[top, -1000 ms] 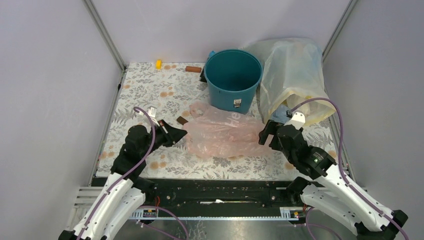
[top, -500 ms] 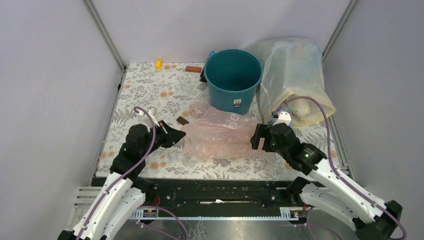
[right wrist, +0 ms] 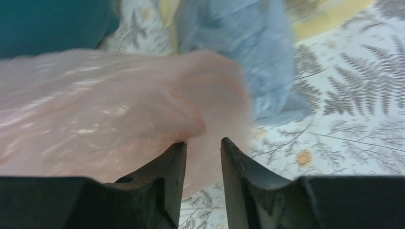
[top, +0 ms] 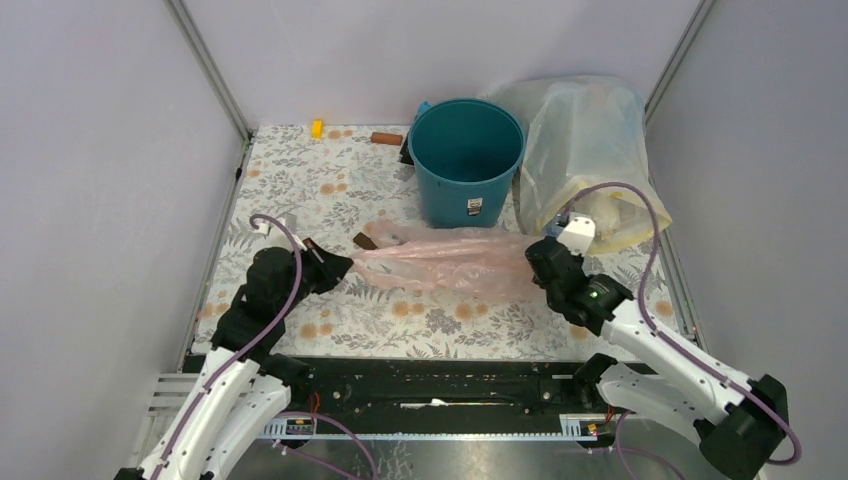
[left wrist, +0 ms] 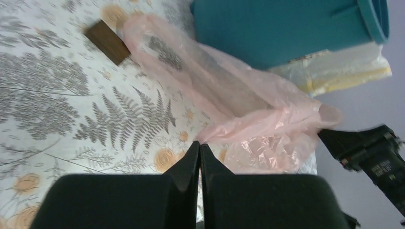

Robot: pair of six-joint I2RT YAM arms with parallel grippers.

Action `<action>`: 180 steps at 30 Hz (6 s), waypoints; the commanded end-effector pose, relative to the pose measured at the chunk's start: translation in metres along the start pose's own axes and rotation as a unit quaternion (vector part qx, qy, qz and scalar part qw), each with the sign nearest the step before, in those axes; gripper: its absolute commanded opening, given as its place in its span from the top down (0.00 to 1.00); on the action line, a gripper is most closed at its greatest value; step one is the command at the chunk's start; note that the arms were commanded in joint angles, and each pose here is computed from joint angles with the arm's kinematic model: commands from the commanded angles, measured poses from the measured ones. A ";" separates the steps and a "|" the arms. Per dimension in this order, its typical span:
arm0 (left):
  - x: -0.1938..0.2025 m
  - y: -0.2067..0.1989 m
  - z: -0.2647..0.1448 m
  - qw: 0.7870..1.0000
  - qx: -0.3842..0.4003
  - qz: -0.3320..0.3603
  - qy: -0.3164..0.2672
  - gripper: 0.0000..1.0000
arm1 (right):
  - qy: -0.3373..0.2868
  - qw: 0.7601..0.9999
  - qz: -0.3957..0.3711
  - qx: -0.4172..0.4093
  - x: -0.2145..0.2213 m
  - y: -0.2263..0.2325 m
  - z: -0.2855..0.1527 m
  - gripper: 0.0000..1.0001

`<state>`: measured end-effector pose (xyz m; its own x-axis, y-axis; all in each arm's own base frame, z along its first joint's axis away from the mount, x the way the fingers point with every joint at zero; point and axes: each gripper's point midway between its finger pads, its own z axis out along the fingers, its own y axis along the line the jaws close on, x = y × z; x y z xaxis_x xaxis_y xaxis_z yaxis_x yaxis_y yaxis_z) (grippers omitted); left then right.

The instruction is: Put the trash bags into the trash bin

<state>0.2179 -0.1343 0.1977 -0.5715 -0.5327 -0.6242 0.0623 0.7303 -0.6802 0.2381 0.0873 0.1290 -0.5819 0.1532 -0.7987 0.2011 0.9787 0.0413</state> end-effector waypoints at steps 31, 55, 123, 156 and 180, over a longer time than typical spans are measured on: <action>-0.041 0.048 0.000 0.984 -0.141 -0.003 -0.108 1.00 | 0.033 0.980 0.047 -0.191 0.035 0.048 0.001 0.24; -0.152 -0.074 -0.093 0.972 -0.022 0.009 -0.233 1.00 | -0.075 0.920 0.050 -0.381 -0.119 0.096 -0.136 1.00; -0.165 -0.353 0.041 0.946 0.307 0.062 -0.084 1.00 | -0.046 0.957 -0.030 -0.285 -0.263 0.164 -0.001 0.44; -0.142 -0.358 0.037 0.941 0.328 0.050 -0.071 1.00 | -0.209 0.810 -0.070 -0.544 -0.270 0.193 -0.166 0.28; -0.219 -0.265 0.007 0.956 0.125 0.136 -0.230 0.23 | -0.205 0.874 0.005 -0.441 -0.246 0.153 -0.146 1.00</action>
<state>0.3182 -0.2683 0.4977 -0.2522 -0.5151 -0.8192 0.5097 0.6489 -0.5649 0.3043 0.2235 0.4183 -0.2184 0.2595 -0.9407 -0.5949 0.7288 0.3391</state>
